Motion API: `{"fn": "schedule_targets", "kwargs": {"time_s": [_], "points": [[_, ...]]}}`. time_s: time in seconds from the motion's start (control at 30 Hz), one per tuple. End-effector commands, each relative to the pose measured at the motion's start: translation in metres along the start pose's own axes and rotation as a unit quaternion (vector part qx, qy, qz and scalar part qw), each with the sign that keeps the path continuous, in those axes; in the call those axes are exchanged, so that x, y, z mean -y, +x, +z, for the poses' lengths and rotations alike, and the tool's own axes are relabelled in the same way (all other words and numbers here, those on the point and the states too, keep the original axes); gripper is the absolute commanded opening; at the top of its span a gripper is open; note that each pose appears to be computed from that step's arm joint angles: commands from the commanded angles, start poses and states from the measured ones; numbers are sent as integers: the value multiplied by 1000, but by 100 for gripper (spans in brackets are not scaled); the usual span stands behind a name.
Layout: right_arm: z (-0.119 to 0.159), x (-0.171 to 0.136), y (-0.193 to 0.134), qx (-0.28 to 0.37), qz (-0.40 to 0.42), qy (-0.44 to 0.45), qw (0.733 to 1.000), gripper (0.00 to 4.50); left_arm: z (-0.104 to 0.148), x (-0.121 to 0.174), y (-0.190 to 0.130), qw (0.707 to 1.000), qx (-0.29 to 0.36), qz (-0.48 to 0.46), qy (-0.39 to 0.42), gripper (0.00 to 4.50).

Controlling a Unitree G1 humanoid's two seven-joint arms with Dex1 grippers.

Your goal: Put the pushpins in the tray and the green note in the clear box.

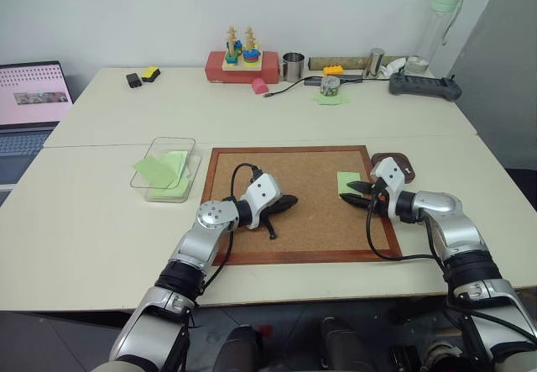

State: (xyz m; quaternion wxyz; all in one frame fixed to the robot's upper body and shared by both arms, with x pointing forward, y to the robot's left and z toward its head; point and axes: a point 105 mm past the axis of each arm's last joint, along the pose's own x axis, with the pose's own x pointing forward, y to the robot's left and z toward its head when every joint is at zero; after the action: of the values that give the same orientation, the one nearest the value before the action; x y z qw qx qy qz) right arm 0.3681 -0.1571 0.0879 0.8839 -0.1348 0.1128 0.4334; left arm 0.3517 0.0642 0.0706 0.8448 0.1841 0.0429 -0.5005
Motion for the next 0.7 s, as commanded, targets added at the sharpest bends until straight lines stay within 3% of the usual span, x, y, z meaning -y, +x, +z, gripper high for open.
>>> {"fn": "schedule_targets", "kwargs": {"time_s": [0.03,0.17,0.5,0.7], "points": [[13,3,-1,16,3,-19,1000,80,-30,10,-4,998,-50,-8,-28,0],[15,-3,-1,19,19,-21,999,3,-30,9,-4,998,-51,-8,-28,0],[49,-1,-13,53,30,-55,997,3,-27,1,-4,998,-40,13,-42,0],[65,-7,-19,58,36,-120,990,3,2,-11,-9,998,11,27,-61,0]]}}
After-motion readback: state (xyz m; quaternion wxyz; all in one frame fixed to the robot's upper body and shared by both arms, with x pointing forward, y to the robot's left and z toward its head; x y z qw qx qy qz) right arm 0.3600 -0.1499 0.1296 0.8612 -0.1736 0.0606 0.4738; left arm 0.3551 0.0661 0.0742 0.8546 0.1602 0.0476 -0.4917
